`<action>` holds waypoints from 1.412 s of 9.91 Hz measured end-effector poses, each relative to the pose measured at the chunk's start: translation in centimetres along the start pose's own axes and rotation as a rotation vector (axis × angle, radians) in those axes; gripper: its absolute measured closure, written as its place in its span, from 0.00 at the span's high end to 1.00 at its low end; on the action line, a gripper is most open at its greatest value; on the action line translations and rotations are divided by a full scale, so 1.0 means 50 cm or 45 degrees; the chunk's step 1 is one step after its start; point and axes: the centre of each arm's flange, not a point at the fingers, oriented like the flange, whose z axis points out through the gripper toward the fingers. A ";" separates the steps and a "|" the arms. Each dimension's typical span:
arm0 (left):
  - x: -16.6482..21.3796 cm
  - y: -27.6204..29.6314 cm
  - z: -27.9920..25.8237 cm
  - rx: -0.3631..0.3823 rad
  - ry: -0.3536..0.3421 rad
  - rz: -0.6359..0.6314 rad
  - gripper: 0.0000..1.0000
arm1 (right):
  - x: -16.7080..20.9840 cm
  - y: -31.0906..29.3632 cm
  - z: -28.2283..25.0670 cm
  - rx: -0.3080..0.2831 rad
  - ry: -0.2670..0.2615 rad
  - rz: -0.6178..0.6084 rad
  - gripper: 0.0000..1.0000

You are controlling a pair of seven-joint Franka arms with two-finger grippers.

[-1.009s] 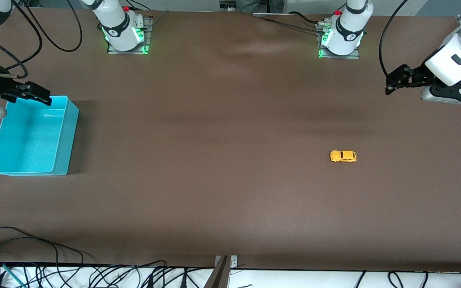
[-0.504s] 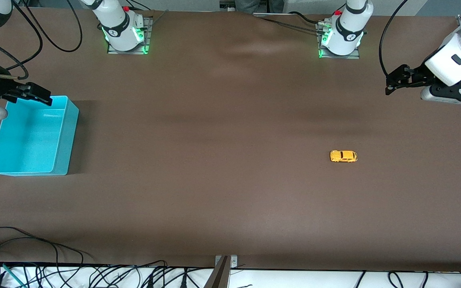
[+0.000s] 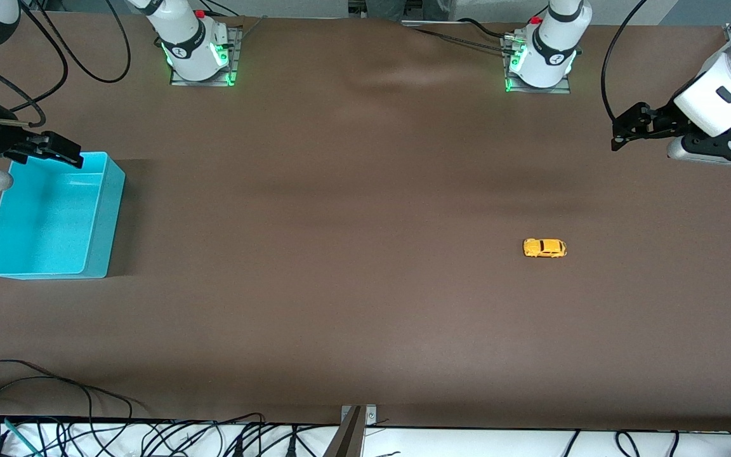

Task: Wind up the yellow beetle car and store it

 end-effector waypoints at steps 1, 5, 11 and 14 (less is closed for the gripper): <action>0.000 -0.001 0.000 0.000 0.000 -0.001 1.00 | 0.000 0.000 0.000 0.000 0.000 0.000 1.00; 0.000 -0.002 0.000 0.000 0.000 -0.002 1.00 | 0.000 0.002 0.000 0.000 0.001 0.003 1.00; 0.000 0.000 0.000 0.000 0.000 -0.001 1.00 | 0.002 0.004 0.004 -0.001 -0.002 0.006 1.00; 0.001 -0.005 0.001 -0.001 -0.001 -0.007 1.00 | 0.004 0.004 0.007 -0.001 -0.005 0.006 1.00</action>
